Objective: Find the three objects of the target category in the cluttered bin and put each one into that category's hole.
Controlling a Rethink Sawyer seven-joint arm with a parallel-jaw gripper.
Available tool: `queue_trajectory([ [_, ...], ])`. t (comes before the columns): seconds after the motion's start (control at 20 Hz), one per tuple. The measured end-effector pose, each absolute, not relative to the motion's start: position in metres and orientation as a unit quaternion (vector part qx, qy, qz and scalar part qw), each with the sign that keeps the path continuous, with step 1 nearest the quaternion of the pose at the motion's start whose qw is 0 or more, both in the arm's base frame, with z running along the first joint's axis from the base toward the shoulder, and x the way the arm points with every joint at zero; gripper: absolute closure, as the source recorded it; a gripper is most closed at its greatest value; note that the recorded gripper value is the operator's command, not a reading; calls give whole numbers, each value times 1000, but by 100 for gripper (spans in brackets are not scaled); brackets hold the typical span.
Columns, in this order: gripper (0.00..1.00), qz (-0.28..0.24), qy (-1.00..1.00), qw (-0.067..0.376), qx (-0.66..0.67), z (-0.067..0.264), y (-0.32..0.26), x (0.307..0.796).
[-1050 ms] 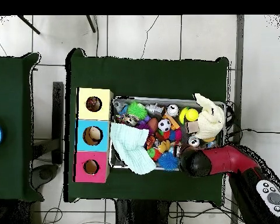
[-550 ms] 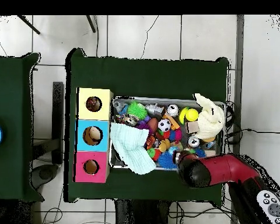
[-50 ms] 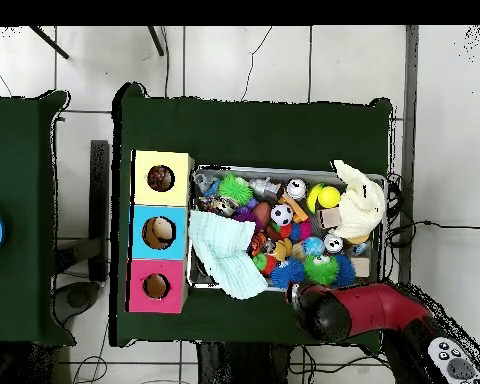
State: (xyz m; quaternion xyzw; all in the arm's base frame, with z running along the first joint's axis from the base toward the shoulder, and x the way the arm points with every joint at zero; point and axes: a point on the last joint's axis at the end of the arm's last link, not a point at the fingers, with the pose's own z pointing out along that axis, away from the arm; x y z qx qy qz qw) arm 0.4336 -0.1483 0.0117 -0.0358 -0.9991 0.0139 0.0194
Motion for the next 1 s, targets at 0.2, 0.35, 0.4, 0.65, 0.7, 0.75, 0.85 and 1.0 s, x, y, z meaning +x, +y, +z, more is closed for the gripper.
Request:
queue_trajectory([
  [0.2, 0, 17, -999, 19, -34, 12, -147, 433],
  [0.35, 0, 17, -999, 20, -32, 12, -146, 433],
  [0.4, 0, 17, -999, 20, -32, 12, -146, 433],
  [0.65, 0, 18, -999, 20, -31, 12, -145, 433],
  [0.7, 0, 18, -999, 20, -32, 12, -146, 434],
  [0.75, 0, 18, -999, 20, -32, 12, -146, 434],
  [0.85, 0, 16, -999, 20, -33, 9, -146, 435],
  [1.0, 0, 12, -999, 22, -41, 1, -151, 436],
])
